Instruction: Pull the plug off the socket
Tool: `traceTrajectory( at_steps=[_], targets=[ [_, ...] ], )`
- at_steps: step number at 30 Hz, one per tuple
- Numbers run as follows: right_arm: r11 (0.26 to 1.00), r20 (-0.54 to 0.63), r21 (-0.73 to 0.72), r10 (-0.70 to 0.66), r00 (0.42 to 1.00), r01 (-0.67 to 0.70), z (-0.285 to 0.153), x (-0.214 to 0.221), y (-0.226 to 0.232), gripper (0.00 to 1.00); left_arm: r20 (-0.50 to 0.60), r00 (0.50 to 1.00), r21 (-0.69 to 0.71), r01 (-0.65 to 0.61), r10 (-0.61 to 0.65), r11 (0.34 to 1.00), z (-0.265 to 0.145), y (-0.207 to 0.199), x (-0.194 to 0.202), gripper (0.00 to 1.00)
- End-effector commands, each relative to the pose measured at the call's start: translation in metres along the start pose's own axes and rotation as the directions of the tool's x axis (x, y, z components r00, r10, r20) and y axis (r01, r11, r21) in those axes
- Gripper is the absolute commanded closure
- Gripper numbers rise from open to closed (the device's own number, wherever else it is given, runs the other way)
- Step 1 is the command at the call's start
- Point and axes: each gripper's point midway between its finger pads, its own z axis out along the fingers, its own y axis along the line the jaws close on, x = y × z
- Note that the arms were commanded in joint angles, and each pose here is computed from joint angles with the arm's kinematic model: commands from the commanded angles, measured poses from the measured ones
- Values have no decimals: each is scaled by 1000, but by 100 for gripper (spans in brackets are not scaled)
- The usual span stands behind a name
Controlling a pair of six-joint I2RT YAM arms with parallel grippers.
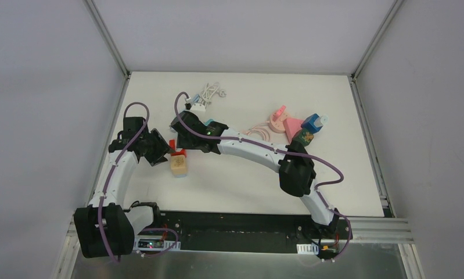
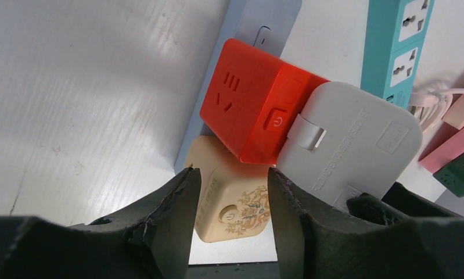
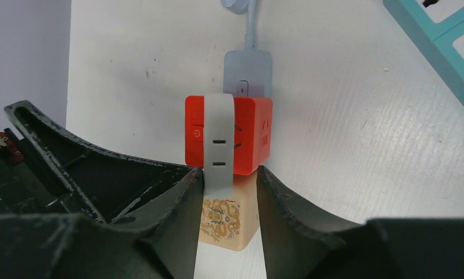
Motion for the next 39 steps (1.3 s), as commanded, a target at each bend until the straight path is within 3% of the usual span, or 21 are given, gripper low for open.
traceTrajectory(
  at_steps=[1, 13, 19, 23, 32, 39],
  targets=[
    [997, 5, -63, 37, 999, -37, -19, -14, 17, 59, -2, 1000, 10, 18, -18, 1000, 3, 0, -2, 53],
    [987, -23, -148, 51, 998, -54, -14, -12, 34, 54, 55, 998, -53, 15, -12, 998, -2, 11, -9, 60],
    [988, -36, -134, 68, 997, -73, -3, -12, 29, 58, 36, 999, -72, 28, -25, 997, 2, 16, -5, 63],
    [988, -38, -135, 74, 997, -78, 0, -11, 29, 65, 24, 999, -85, 28, -26, 996, 2, 19, -2, 64],
    [977, -48, -179, 110, 993, -117, -12, -18, 41, 100, -4, 999, -97, 43, -44, 994, 7, 23, 4, 65],
    [952, -60, -246, 171, 984, -180, -26, -31, 56, 100, -24, 999, -107, 45, -48, 993, 11, 23, 5, 67]
  ],
)
